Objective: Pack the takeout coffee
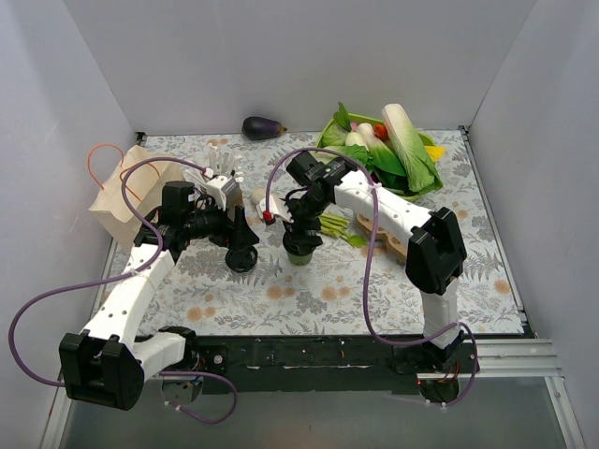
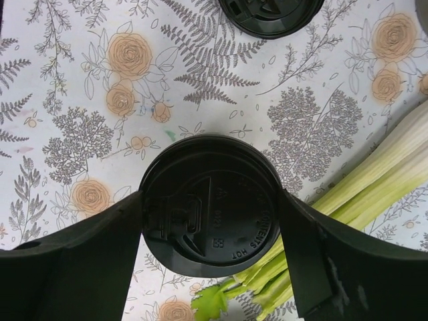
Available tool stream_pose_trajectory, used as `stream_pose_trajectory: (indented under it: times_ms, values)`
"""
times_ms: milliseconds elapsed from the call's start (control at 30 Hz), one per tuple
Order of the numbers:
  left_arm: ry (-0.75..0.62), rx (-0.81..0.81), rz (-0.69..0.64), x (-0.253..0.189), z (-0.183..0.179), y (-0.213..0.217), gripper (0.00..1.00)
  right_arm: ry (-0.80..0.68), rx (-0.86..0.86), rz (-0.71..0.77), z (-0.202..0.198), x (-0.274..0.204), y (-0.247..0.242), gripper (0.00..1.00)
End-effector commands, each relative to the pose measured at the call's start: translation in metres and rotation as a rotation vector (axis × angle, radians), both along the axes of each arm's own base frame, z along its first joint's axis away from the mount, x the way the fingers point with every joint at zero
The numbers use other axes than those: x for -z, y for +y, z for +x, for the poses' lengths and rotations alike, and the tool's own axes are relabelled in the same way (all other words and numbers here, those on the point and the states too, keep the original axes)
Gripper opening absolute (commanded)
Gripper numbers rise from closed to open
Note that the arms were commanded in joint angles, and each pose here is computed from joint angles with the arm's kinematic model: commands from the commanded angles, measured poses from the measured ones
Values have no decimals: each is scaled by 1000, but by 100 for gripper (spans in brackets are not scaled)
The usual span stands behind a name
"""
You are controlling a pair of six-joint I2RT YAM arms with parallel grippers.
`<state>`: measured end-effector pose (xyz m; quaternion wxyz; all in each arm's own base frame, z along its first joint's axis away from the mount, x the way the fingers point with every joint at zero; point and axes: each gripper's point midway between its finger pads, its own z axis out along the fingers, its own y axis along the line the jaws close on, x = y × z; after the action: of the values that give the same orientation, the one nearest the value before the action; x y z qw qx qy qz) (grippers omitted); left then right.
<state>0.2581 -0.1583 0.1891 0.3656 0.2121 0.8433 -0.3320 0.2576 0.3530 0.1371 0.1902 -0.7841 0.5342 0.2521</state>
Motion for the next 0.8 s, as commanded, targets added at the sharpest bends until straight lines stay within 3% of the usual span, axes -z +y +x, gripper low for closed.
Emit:
stream_pose_trajectory:
  times_ms: [0,300,767]
  values:
    - [-20,6,-17,-5,1,-1,76,40,13,-77,-7,3,-12,78]
    - [-5,12,-34,-5,1,-4,76,-1,91,-73,-19,-32,-43,75]
    - [42,22,-69,-4,16,-12,75,5,505,-121,-64,-58,-205,75]
